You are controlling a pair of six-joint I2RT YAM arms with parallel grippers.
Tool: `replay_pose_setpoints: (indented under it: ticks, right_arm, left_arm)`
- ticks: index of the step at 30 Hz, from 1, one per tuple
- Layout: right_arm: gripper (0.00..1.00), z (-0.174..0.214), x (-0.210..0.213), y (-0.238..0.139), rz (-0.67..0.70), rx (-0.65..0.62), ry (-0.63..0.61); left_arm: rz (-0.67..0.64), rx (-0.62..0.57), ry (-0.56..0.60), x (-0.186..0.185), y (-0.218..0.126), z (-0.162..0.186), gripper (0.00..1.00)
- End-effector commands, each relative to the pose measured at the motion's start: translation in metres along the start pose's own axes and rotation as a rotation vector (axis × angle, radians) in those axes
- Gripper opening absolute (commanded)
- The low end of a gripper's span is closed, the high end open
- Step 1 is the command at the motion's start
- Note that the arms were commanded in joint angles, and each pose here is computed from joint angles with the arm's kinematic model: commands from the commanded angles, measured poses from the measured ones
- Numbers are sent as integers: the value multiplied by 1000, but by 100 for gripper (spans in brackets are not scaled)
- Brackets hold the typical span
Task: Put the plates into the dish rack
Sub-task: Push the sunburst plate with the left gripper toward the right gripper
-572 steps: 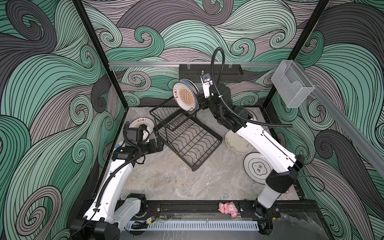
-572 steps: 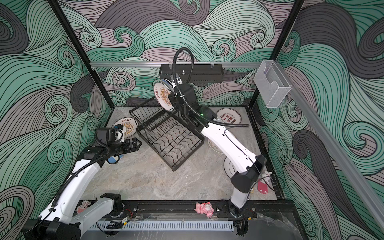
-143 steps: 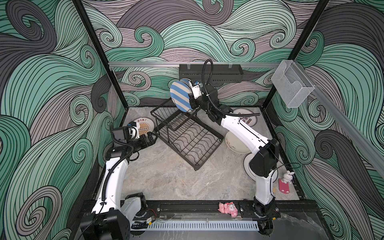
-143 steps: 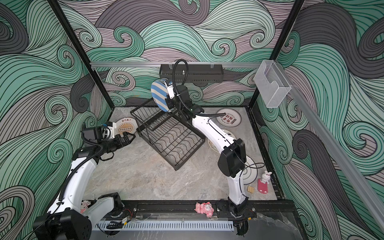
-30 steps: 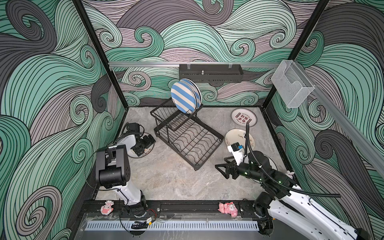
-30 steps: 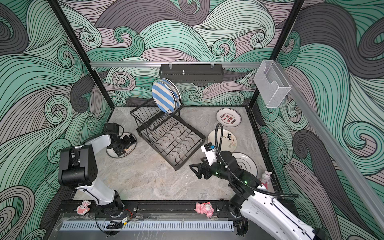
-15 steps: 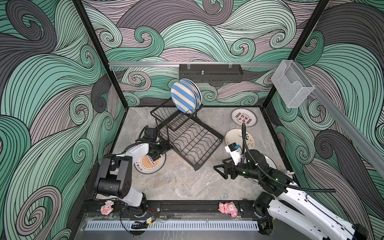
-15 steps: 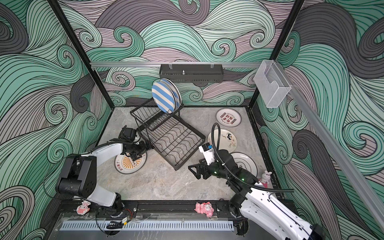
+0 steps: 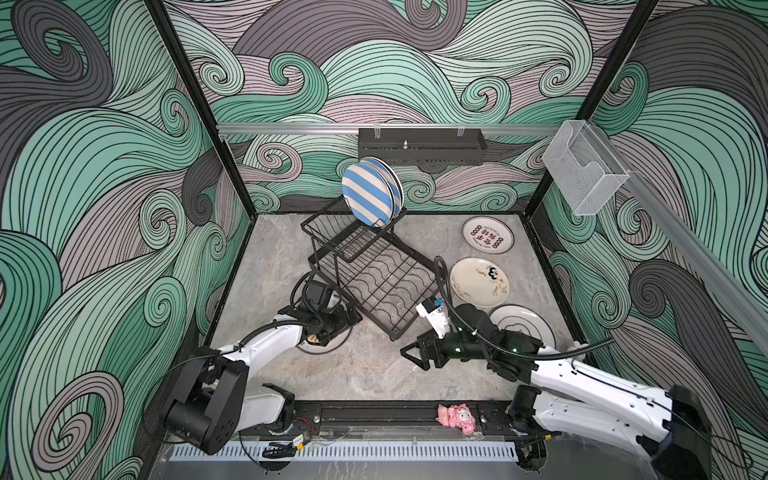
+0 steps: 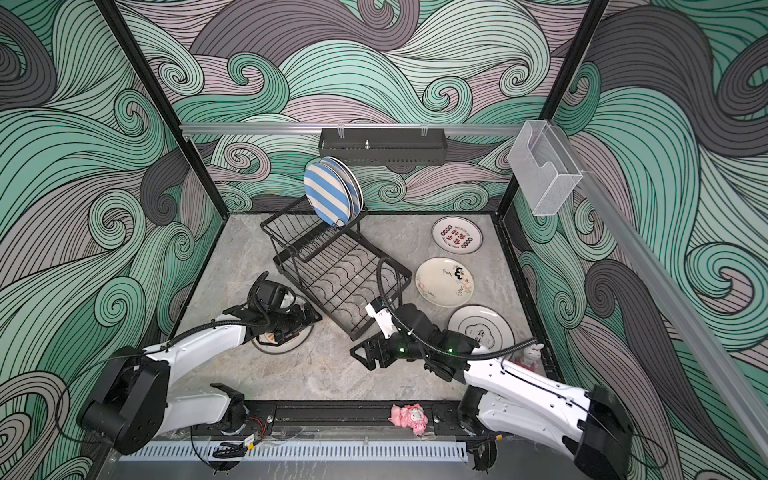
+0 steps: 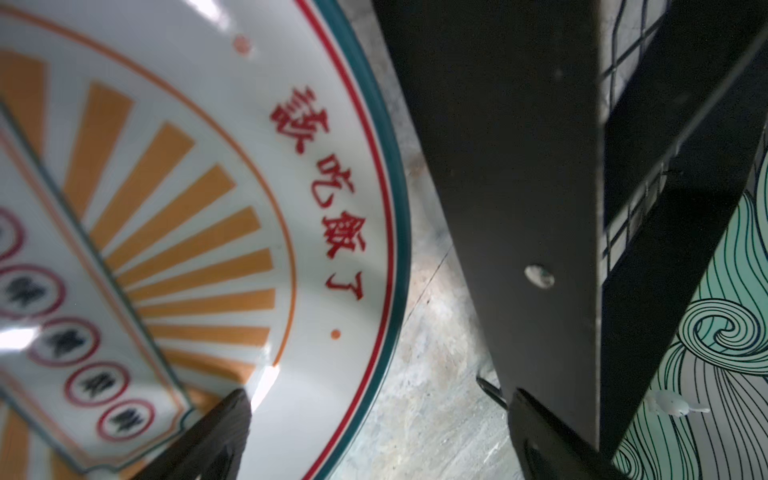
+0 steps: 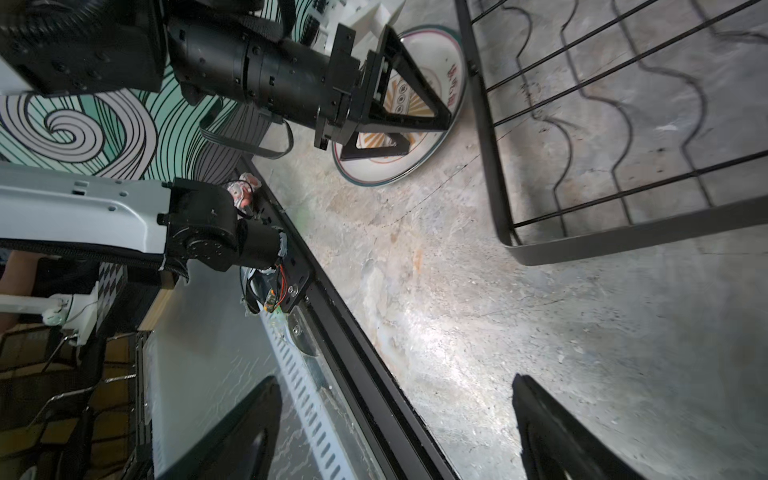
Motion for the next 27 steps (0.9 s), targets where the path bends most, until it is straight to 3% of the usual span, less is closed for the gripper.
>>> replay_pose_setpoints:
  ticks: [1,5,9,12,15,20,27]
  right_arm:
    - [86,-16,30,19,-24,-52,4]
    - [86,-15,48,52,-3,-34,46]
    - [86,-21,52,83,-15,-102,160]
    - [86,-27,49,100,-34,-148,253]
    - [86,-31,50,117,-39,-161,306]
    - [85,-31,47,147,-10,-143,364]
    - [83,-32,33,180,53,-161,442]
  left_arm:
    - [-107,-43,-5,15,-25,4,99]
    - [-175,-193,-13,35,-45,0,99]
    - [-233,-432,-39,52,-73,-32,99]
    - [-351,-503,4,64,-90,-59,99]
    - [-434,-501,-59,88,-97,-82,99]
    - [-342,-534,-150,102,-95,-115,99]
    - [-299,-438,-166,111,-79,-125,99]
Point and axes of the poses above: each gripper's point midway between its finger pads, its own y axis out along the fingers, its own x axis along the line the jaws close on, z = x × y, the point moved 2 cm from there along -y, back along the fingers, and after that the axes turned 10 degrees about y, right-handed, at the moved point
